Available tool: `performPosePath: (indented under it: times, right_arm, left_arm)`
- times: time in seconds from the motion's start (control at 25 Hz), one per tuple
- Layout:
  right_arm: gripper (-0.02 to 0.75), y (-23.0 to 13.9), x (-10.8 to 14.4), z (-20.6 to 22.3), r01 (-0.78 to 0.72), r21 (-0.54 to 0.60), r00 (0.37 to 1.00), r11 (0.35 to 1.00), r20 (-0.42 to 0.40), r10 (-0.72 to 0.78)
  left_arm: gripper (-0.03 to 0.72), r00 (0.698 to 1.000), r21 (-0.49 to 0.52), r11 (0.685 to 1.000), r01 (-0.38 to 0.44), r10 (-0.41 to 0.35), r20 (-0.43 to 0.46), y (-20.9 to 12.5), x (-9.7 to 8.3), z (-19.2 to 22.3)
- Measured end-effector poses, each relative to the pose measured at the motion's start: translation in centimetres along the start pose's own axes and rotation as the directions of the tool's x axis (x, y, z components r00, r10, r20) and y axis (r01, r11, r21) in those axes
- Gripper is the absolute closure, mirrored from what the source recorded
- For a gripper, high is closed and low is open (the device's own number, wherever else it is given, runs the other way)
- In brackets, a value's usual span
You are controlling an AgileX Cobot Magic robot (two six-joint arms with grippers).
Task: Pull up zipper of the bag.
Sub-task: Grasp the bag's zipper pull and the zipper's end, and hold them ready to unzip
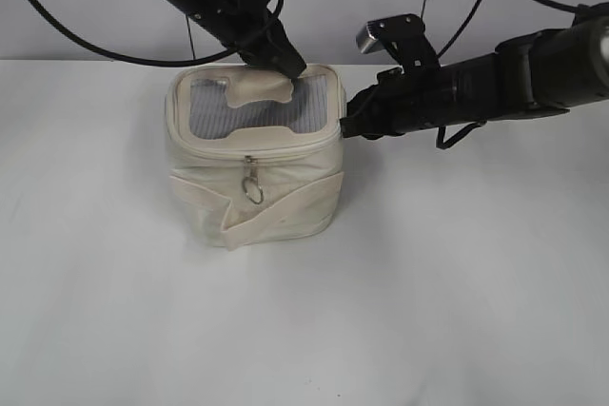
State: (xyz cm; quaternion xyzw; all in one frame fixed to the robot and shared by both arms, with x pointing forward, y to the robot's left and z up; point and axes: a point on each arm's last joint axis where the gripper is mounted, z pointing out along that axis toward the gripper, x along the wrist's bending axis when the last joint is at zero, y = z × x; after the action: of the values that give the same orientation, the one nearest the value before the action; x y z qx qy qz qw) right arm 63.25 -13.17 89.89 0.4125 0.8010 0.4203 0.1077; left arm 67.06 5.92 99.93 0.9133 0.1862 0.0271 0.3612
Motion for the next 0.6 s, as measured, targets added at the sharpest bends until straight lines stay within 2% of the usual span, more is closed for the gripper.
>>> performPosePath:
  times: [0.24, 0.44, 0.6]
  right_arm:
    - [0.729, -0.8, 0.2, -0.4, -0.025, 0.031, 1.0, 0.999, -0.006, 0.025]
    - [0.729, -1.9, 0.4, -3.1, -0.054, 0.049, 0.998, 0.997, 0.011, 0.054]
    - [0.729, -2.4, 1.2, -5.0, -0.022, 0.072, 1.0, 0.997, 0.009, 0.021]
  left_arm:
    - [0.664, 1.0, -0.001, 1.0, 0.001, -0.001, 0.006, 0.0, -0.1, 0.0]
    - [0.664, 1.0, 0.003, 1.0, -0.002, 0.002, 0.011, 0.1, -0.2, 0.1]
    - [0.664, 1.0, 0.004, 1.0, -0.004, 0.004, 0.012, 0.1, -0.3, 0.1]
